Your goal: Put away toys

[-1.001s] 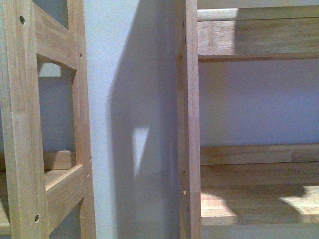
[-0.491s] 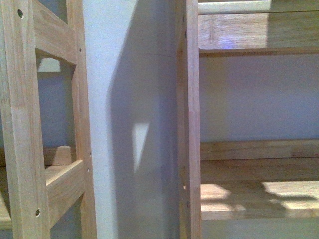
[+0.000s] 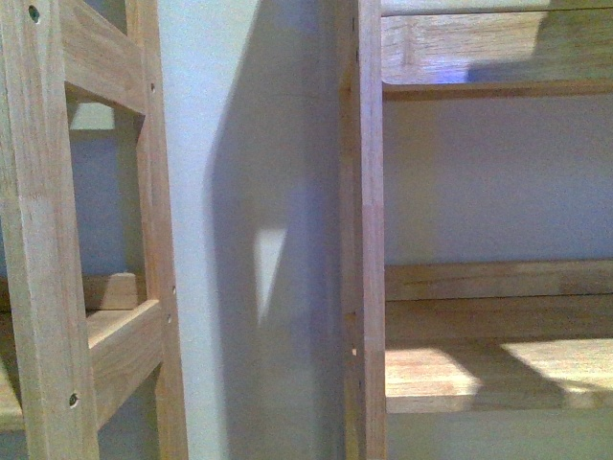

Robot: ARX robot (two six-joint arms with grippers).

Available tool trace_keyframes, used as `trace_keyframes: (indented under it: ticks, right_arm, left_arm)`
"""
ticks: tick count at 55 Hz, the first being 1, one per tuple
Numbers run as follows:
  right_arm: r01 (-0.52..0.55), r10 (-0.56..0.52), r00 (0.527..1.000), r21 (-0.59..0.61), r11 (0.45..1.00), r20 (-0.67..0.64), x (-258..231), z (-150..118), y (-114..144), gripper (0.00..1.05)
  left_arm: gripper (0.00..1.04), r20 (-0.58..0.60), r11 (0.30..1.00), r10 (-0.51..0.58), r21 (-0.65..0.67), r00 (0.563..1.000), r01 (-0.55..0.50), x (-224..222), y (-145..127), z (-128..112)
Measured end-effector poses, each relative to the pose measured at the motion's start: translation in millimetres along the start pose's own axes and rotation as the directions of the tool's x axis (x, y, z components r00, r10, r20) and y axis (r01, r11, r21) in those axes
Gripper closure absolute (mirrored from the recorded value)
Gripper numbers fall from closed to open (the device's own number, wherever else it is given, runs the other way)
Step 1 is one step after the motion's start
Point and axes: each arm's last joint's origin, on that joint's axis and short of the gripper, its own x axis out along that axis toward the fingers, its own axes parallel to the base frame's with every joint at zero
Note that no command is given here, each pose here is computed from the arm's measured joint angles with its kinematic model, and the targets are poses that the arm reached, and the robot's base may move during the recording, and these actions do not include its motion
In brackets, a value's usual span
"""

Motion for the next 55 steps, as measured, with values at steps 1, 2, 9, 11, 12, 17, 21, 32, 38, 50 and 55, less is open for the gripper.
trace_keyframes:
  ticks: [1, 2, 9, 11, 12, 17, 21, 32, 38, 50, 55]
  right_arm:
    - [-0.004, 0.004, 1.000, 0.009, 1.000, -0.008, 1.9, -2.0, 0.8, 0.98]
    - [-0.006, 0.006, 1.000, 0.012, 1.000, -0.011, 2.9, -3.2, 1.2, 0.98]
    - [-0.027, 0.030, 0.999, 0.072, 0.997, -0.044, 15.4, -12.4, 9.0, 0.98]
    - [-0.038, 0.042, 0.998, 0.094, 0.995, -0.049, 18.9, -14.1, 13.3, 0.98]
    - [-0.041, 0.046, 0.998, 0.099, 0.994, -0.050, 19.7, -14.5, 14.5, 0.98]
    - [-0.072, 0.080, 0.995, 0.136, 0.988, -0.054, 24.7, -16.7, 25.6, 0.98]
    - [-0.103, 0.114, 0.992, 0.167, 0.981, -0.062, 27.1, -18.8, 37.3, 0.98]
    - [-0.151, 0.170, 0.983, 0.215, 0.965, -0.075, 27.4, -26.0, 60.9, 0.98]
    - [-0.148, 0.168, 0.983, 0.218, 0.965, -0.075, 26.8, -27.8, 65.6, 0.98]
    - [-0.099, 0.118, 0.990, 0.203, 0.974, -0.083, 28.2, -30.5, 56.2, 0.98]
    - [-0.087, 0.107, 0.990, 0.197, 0.976, -0.093, 28.7, -29.5, 51.9, 0.98]
  left_arm:
    - [0.06, 0.000, 1.000, 0.000, 0.000, 1.000, 0.000, 0.0, 0.0, 0.0]
    - [0.06, 0.000, 1.000, 0.000, 0.000, 1.000, 0.000, 0.0, 0.0, 0.0]
    - [0.06, 0.000, 1.000, 0.000, 0.000, 1.000, 0.000, 0.0, 0.0, 0.0]
    - [0.06, 0.000, 1.000, 0.000, 0.000, 1.000, 0.000, 0.0, 0.0, 0.0]
    - [0.06, 0.000, 1.000, 0.000, 0.000, 1.000, 0.000, 0.0, 0.0, 0.0]
    - [0.06, 0.000, 1.000, 0.000, 0.000, 1.000, 0.000, 0.0, 0.0, 0.0]
    - [0.06, 0.000, 1.000, 0.000, 0.000, 1.000, 0.000, 0.0, 0.0, 0.0]
    - [0.06, 0.000, 1.000, 0.000, 0.000, 1.000, 0.000, 0.0, 0.0, 0.0]
    - [0.06, 0.000, 1.000, 0.000, 0.000, 1.000, 0.000, 0.0, 0.0, 0.0]
    - [0.06, 0.000, 1.000, 0.000, 0.000, 1.000, 0.000, 0.0, 0.0, 0.0]
    - [0.06, 0.000, 1.000, 0.000, 0.000, 1.000, 0.000, 0.0, 0.0, 0.0]
